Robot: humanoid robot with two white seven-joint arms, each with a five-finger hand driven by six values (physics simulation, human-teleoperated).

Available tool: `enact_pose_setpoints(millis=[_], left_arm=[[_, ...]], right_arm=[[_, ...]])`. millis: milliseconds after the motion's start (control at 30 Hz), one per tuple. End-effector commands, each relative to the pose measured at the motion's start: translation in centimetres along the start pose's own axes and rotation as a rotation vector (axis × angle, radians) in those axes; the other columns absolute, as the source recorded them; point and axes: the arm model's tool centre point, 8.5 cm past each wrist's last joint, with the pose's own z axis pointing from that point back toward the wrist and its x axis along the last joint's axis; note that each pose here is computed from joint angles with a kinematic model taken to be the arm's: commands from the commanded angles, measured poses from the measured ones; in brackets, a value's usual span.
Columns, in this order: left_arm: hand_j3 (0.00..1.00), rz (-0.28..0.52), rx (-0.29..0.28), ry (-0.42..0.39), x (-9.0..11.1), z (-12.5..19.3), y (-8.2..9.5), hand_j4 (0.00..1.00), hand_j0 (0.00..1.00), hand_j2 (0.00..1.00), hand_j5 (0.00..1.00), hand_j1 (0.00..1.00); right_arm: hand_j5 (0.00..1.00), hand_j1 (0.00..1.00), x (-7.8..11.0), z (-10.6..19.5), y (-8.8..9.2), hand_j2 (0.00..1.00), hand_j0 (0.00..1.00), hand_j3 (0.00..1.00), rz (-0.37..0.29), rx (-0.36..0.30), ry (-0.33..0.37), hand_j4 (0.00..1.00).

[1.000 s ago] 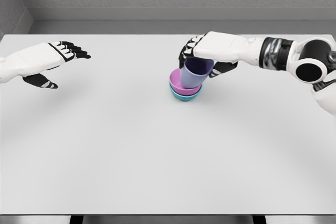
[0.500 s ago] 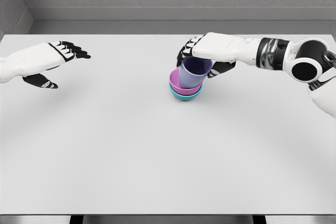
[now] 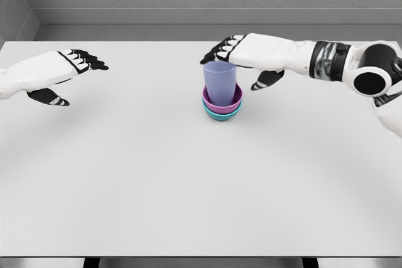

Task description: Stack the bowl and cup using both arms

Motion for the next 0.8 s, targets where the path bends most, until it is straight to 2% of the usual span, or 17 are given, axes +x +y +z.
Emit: enact_pose_setpoints(millis=[0,33,133,200,267,333,400,500,567,767], left_arm=[[1.0,0.005,0.005,0.001,0.0,0.1,0.1,1.0,1.0,1.0,1.0,1.0],[1.0,0.005,0.005,0.001,0.0,0.1,0.1,1.0,1.0,1.0,1.0,1.0],[1.0,0.001,0.002,0.01,-0.3,0.5,0.2,1.0,1.0,1.0,1.0,1.0],[1.0,0.001,-0.001,0.013,-0.3,0.6,0.1,1.0,1.0,1.0,1.0,1.0],[1.0,-0.001,-0.002,0.016,-0.4,0.8,0.2,1.0,1.0,1.0,1.0,1.0],[1.0,-0.001,0.0,0.02,-0.5,0.9,0.3,1.0,1.0,1.0,1.0,1.0],[1.0,-0.003,0.0,0.022,-0.6,1.1,0.4,1.0,1.0,1.0,1.0,1.0],[1.0,-0.007,0.005,0.022,-0.6,1.1,0.6,1.0,1.0,1.0,1.0,1.0],[1.0,-0.007,0.007,0.026,-0.7,1.2,0.7,1.0,1.0,1.0,1.0,1.0],[1.0,-0.001,0.002,0.026,-0.6,1.2,0.3,1.0,1.0,1.0,1.0,1.0]], right_arm=[[1.0,1.0,0.7,2.6,-3.0,1.0,1.0,1.0,0.071,-0.069,0.008,1.0],[1.0,1.0,0.6,3.9,-3.6,1.0,1.0,1.0,0.099,-0.078,0.026,1.0],[1.0,1.0,-0.7,6.8,-5.1,1.0,1.0,1.0,0.126,-0.11,0.092,1.0],[1.0,1.0,-1.4,9.0,-5.1,1.0,1.0,1.0,0.158,-0.113,0.107,1.0],[1.0,1.0,-2.0,11.6,-3.2,1.0,1.0,1.0,0.164,-0.107,0.105,1.0],[1.0,1.0,-2.1,13.3,-1.0,1.0,1.0,1.0,0.174,-0.07,0.085,1.0],[1.0,1.0,-2.8,15.8,0.6,1.0,1.0,1.0,0.132,-0.073,0.143,1.0],[1.0,1.0,-3.0,16.1,1.5,1.0,1.0,1.0,0.111,-0.065,0.152,1.0],[1.0,1.0,-2.6,15.5,2.9,1.0,1.0,1.0,0.085,-0.049,0.135,1.0],[1.0,1.0,-2.4,15.0,3.3,1.0,1.0,1.0,0.077,-0.041,0.122,1.0]])
